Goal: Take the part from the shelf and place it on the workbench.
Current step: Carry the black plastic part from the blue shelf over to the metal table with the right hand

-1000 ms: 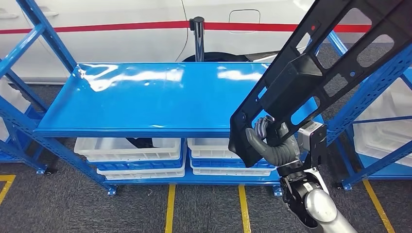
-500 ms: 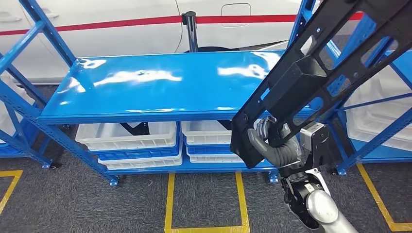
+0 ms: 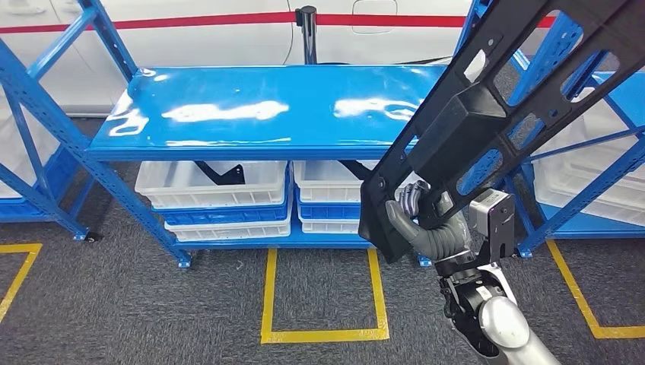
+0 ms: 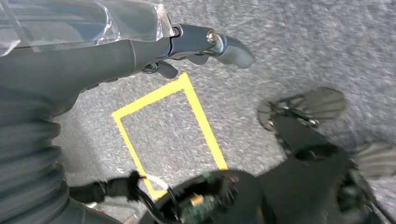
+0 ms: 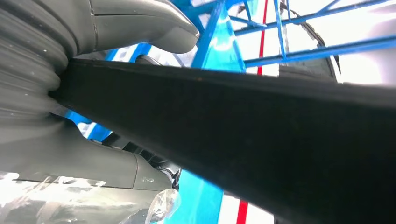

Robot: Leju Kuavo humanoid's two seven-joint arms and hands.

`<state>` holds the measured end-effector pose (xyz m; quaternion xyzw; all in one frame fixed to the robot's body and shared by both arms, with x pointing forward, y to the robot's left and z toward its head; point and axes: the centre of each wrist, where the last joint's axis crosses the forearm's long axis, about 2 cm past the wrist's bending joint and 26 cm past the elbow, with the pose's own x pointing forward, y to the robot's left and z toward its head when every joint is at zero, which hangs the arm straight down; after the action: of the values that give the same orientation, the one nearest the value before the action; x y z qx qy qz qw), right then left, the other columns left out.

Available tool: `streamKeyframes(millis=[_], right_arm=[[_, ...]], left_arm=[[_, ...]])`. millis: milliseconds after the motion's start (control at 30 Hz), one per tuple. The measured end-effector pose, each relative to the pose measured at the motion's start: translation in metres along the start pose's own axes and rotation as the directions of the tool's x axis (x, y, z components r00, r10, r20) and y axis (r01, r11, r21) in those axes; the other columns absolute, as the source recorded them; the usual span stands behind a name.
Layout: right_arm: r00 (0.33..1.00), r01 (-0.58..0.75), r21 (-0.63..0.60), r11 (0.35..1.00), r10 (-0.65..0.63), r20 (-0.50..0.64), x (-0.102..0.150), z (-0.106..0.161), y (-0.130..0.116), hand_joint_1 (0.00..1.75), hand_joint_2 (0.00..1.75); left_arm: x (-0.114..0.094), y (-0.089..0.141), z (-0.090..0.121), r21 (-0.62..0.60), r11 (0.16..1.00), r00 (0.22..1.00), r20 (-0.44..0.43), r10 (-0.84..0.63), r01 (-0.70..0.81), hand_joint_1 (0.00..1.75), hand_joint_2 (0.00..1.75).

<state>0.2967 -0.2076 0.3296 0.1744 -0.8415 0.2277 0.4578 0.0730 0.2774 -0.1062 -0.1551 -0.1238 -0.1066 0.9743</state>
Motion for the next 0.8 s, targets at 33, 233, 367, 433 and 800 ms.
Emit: streamKeyframes(millis=[33,233,367,433,800], right_arm=[[1.0,-0.001,0.0,1.0,0.001,-0.001,0.0,0.0,0.0,1.75,1.75],[1.0,-0.017,-0.006,1.0,0.017,0.005,0.002,0.004,-0.001,1.75,1.75],[0.999,-0.04,-0.025,0.999,0.041,0.013,0.006,0.009,-0.003,1.75,1.75],[0.999,-0.051,-0.035,0.998,0.051,-0.005,0.006,0.016,-0.004,1.75,1.75],[0.987,-0.14,-0.106,0.984,0.13,-0.091,0.022,0.065,-0.019,1.75,1.75]], left_arm=[[0.0,0.0,0.0,0.0,1.0,1.0,0.001,-0.001,0.001,0.0,1.75],[0.001,0.0,0.0,0.001,1.0,1.0,-0.001,0.002,-0.002,0.0,1.75],[0.0,0.004,0.001,0.01,1.0,1.0,-0.015,0.001,-0.001,0.0,1.75],[-0.003,0.005,0.002,0.013,1.0,0.999,-0.033,0.0,0.0,0.0,1.75],[-0.002,0.004,0.002,0.004,0.999,0.993,-0.103,-0.051,0.051,0.0,1.75]])
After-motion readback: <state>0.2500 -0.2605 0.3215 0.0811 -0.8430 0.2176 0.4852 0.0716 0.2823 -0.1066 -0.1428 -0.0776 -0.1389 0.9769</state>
